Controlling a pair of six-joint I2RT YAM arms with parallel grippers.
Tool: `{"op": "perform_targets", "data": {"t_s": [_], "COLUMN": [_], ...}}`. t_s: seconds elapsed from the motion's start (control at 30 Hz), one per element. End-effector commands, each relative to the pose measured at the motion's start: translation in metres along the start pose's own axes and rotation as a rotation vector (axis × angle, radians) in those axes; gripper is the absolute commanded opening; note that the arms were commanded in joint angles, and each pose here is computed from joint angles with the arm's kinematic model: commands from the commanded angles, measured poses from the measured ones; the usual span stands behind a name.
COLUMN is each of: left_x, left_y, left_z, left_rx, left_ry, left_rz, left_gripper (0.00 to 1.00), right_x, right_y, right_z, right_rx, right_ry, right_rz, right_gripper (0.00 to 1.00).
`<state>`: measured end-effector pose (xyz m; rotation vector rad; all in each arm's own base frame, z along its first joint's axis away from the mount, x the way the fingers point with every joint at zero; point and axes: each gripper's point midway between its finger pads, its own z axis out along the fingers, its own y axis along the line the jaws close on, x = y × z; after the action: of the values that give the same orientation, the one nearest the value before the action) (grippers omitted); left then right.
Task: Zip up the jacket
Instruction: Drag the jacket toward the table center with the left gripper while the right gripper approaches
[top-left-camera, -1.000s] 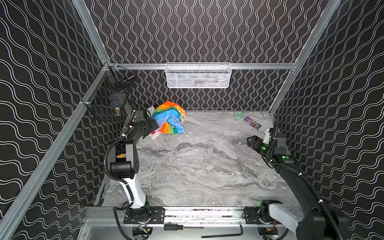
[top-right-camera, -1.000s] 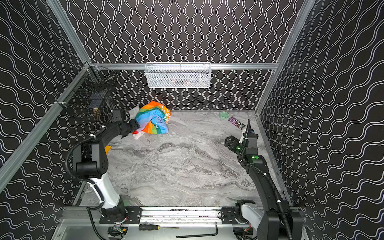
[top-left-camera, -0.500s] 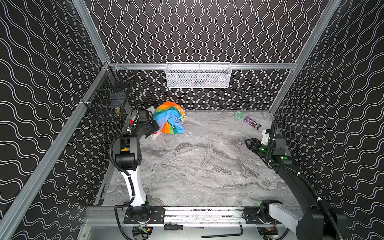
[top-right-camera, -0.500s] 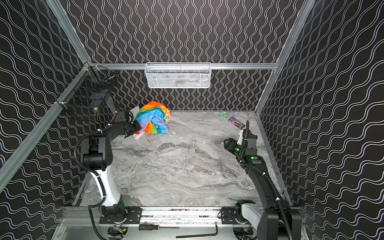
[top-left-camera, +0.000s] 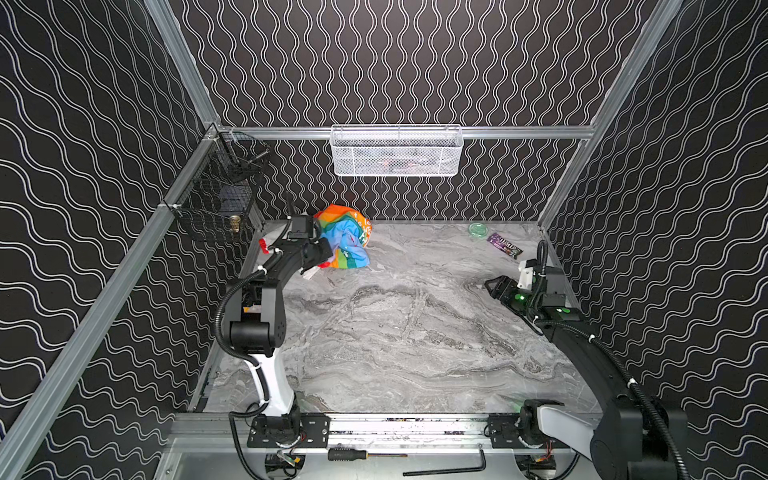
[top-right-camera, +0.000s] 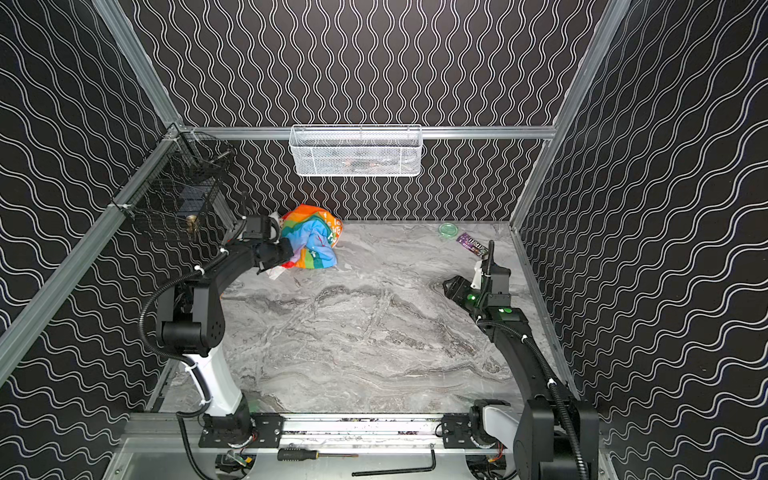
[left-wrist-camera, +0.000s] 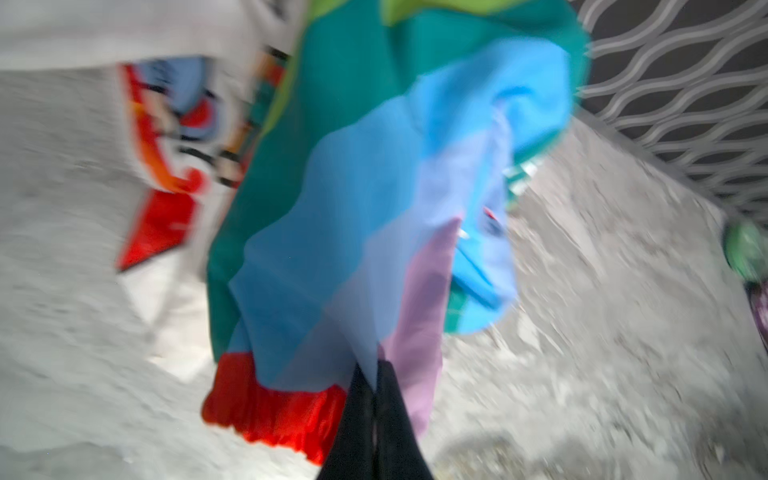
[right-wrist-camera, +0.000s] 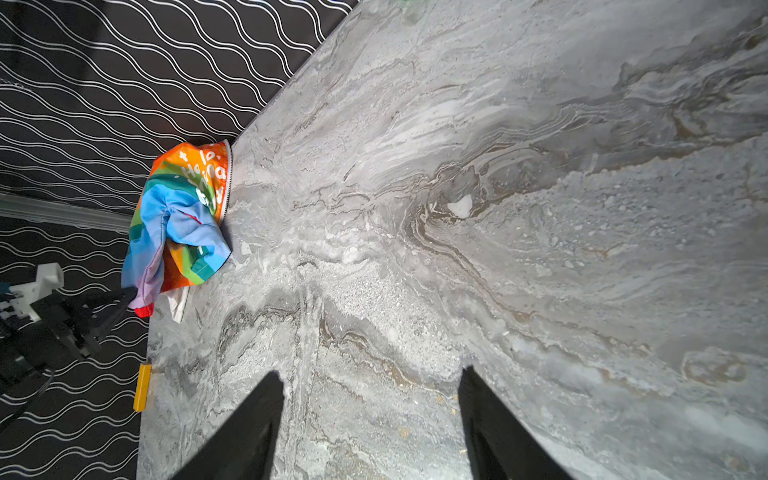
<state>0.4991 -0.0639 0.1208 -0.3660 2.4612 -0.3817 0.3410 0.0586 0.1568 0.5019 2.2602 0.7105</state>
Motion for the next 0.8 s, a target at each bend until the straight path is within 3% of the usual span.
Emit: {"op": "perform_targets", "data": {"t_s": [0.0, 0.77], "left_x": [0.010, 0.079], "left_y": [-0.018, -0.180], "left_z": [-0.013, -0.076], "left_rx": [0.004, 0.402], "left_ry": [-0.001, 0.048], "left_rz": [0.082, 0.408], "left_gripper": [0.00, 0.00], "right_x": [-0.005, 0.010], "right_y": [0.007, 0.022], "right_z": [0.000, 0.024], "right_rx": [-0.029, -0.084], "right_ry": [-0.014, 0.068], "right_rz": [0.001, 0.006], "right_gripper": [0.70, 0.73]}}
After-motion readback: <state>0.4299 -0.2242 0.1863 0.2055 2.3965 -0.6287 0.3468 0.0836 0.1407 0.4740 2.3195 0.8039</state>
